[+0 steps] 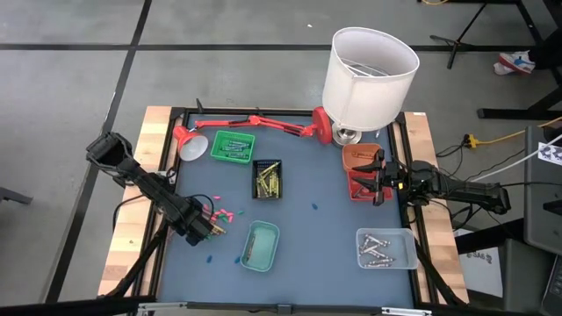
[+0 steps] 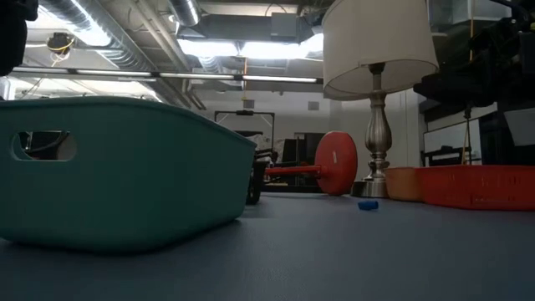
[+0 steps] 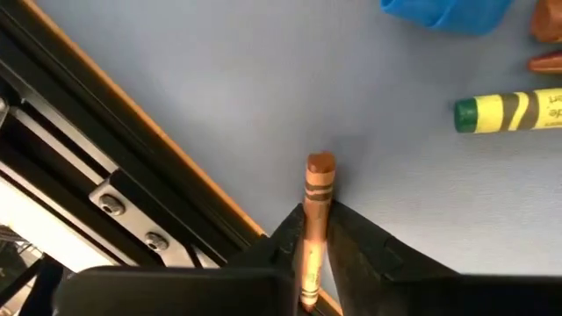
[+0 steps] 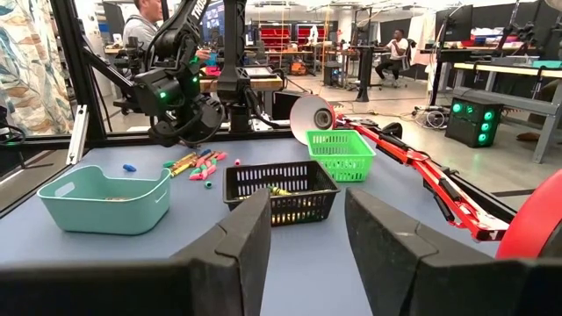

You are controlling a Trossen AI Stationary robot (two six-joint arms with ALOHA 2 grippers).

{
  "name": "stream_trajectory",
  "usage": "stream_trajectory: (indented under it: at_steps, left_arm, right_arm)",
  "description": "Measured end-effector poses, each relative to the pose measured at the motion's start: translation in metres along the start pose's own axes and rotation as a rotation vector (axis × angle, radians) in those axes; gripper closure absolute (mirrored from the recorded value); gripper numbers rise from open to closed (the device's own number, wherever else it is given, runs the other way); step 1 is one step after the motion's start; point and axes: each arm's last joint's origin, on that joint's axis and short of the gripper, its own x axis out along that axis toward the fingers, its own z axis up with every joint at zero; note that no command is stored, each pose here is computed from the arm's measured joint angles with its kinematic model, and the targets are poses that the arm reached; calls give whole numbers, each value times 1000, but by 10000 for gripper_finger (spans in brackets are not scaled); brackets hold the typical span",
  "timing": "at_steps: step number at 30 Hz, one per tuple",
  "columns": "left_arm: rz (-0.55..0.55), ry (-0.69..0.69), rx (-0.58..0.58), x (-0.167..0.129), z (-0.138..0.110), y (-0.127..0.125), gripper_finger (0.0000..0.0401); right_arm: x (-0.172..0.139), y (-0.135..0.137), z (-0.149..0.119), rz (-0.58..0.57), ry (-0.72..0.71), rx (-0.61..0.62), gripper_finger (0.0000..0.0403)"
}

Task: Sort crayons
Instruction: Put the brown crayon into the light green bin

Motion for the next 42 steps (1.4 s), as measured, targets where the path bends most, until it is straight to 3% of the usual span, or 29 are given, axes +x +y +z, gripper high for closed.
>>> stream_trajectory:
  at_steps: [5, 14, 25, 29, 33, 38, 42]
  left_arm:
    - [8, 1, -2, -1, 0, 1, 384]
    - [11, 12, -5, -4, -1, -1, 386]
    - [-175, -13, 102, -53, -15, -35, 385]
    - [-282, -124, 118, -78, -19, -50, 385]
    - [-414, -330, 104, -99, -19, -63, 385]
    - [-616, -610, 36, -113, -14, -79, 385]
    - [-709, -729, -21, -116, -9, -92, 385]
  right_arm:
    - [0, 0, 0, 0, 0, 0, 255]
    - [0, 0, 0, 0, 0, 0, 255]
    - [0, 0, 0, 0, 0, 0, 255]
    - [0, 0, 0, 0, 0, 0, 255]
    - [0, 0, 0, 0, 0, 0, 255]
    - [0, 0, 0, 0, 0, 0, 255]
    - [0, 0, 0, 0, 0, 0, 255]
